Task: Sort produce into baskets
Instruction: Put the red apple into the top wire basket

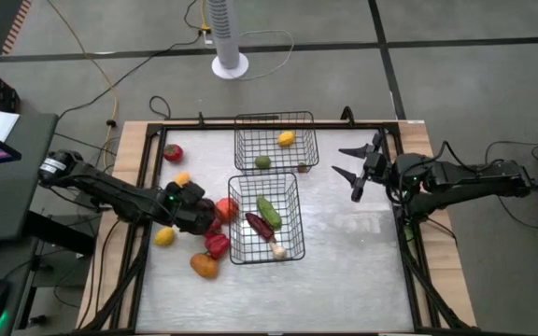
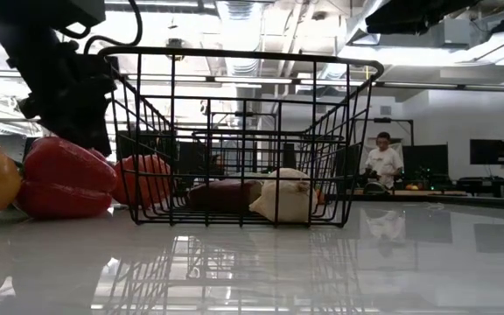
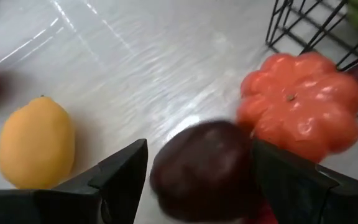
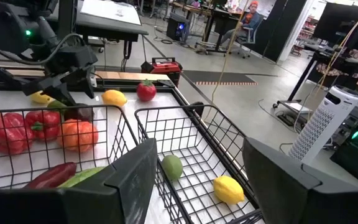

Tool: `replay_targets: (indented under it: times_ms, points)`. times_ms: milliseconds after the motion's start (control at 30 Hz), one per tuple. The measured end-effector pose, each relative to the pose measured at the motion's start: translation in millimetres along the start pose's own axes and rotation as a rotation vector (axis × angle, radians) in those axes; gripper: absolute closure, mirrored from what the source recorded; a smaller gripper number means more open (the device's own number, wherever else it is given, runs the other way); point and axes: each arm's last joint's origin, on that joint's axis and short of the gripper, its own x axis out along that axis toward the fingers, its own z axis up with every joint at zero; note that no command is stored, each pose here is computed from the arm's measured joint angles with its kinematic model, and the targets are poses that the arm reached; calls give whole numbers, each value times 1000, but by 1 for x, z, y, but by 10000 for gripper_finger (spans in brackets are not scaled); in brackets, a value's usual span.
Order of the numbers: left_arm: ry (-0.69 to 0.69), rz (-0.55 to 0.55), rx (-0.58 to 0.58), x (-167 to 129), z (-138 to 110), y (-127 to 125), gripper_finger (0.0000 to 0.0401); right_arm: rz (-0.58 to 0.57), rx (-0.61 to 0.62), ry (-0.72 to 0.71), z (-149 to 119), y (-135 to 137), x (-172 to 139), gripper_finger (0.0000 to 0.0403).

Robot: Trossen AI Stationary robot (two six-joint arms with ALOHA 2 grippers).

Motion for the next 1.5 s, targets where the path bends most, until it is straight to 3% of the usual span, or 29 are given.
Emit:
replay_targets:
  times_ms: [233,567,867,1067,1267,1500]
  points:
    - [-6,-15,-19,0,1,-2,111,0,0,0,0,0,0,138]
    - [33,-15,-15,2,1,0,56,0,-1,1,0,0,0,138]
    - [51,20,-35,24,-14,11,51,0,-1,1,0,0,0,138]
    - [47,11,-63,31,-19,15,54,0,-1,1,0,0,0,138]
    - [58,0,-41,29,-17,13,94,0,-1,1,0,0,0,138]
    - [38,-34,21,15,0,2,123,0,-1,1,0,0,0,138]
